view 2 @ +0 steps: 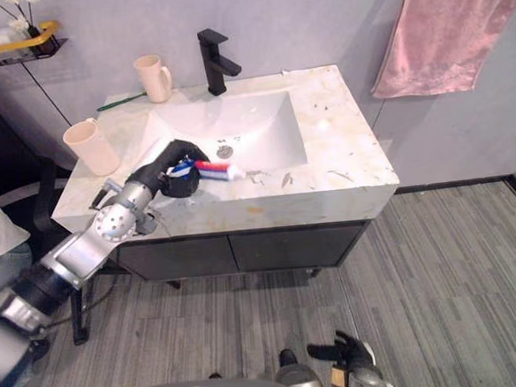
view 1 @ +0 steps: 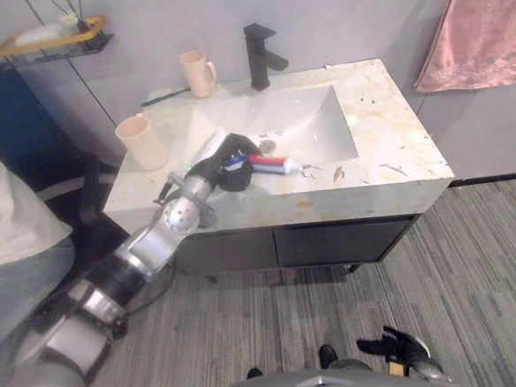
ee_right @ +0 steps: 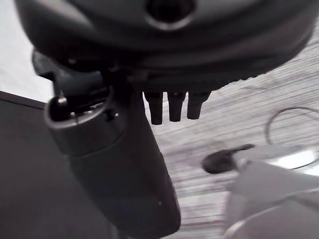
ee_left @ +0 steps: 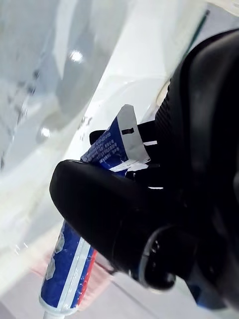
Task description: Organize the bathroom.
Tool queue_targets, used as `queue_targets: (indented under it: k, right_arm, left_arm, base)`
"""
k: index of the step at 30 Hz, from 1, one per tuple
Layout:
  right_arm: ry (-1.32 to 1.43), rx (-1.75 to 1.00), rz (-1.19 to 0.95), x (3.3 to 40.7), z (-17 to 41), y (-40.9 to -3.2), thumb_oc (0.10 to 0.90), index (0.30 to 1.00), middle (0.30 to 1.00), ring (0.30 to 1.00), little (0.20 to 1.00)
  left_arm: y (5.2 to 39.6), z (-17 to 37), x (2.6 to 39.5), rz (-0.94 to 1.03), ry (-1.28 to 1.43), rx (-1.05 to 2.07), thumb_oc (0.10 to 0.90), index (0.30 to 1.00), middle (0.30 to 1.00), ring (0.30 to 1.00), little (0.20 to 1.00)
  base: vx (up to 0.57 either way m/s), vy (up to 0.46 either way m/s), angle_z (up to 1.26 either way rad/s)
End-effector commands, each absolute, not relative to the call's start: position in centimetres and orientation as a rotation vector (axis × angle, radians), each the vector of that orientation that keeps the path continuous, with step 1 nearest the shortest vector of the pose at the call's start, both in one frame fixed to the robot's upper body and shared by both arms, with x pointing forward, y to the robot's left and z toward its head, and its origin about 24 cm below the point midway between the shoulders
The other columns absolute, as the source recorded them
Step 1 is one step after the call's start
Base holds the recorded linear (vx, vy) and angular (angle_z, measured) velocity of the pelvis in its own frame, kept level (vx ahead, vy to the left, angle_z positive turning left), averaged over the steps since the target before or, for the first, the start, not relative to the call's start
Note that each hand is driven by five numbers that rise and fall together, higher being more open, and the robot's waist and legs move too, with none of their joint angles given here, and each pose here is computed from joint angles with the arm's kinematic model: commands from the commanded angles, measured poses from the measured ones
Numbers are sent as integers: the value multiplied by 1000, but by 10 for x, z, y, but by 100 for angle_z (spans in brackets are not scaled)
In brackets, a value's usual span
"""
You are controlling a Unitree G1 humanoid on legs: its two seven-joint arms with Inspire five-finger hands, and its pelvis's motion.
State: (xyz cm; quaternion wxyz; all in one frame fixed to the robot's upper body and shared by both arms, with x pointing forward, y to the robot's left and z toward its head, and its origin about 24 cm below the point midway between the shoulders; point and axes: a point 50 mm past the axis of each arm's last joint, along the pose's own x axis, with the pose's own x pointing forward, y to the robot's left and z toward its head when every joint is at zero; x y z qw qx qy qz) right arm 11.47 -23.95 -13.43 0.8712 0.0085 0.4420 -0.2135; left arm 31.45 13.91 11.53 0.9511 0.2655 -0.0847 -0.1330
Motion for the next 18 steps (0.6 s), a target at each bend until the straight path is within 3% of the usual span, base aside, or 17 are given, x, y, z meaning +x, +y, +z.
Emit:
queue_targets:
  k: [1,5,6,9,10,13,18]
  right_arm:
    - [649,-23,-680,147,-101,-272,800,900,900,900,900]
    - [271,-14,-965,167,-40,-298,800,900,900,900,900]
    - [39,-48,-1084,171,-5,-312,800,900,900,900,900]
    - [-276,-134,-1112,184,60,-321,800,900,900,900,900]
    - [-508,-202,-1054,189,101,-318,800,900,900,900,900]
    - [-865,-257,-800,197,169,-305,800,900,900,900,900]
    - [-1026,-132,-223,223,220,-258,800,900,900,900,900]
  left_arm:
    - [142,203,324,-159,-535,260,400,300,300,300,300]
    - [139,197,313,-179,-499,-11,400,300,300,300,300]
    - [138,195,312,-194,-480,-106,400,300,300,300,300]
    - [136,197,313,-204,-478,-188,400,300,300,300,300]
    - [136,199,313,-214,-473,-228,400,300,300,300,300]
    - [135,203,317,-239,-452,-282,400,300,300,300,300]
    - [120,206,317,-302,-429,-281,400,300,300,300,300]
  base:
    - [-130,92,-5]
    - [-136,100,-9]
    - [-135,123,-18]
    - [-110,157,-22]
    - [-118,162,-18]
    - [-128,152,-29]
    - [-83,91,-21]
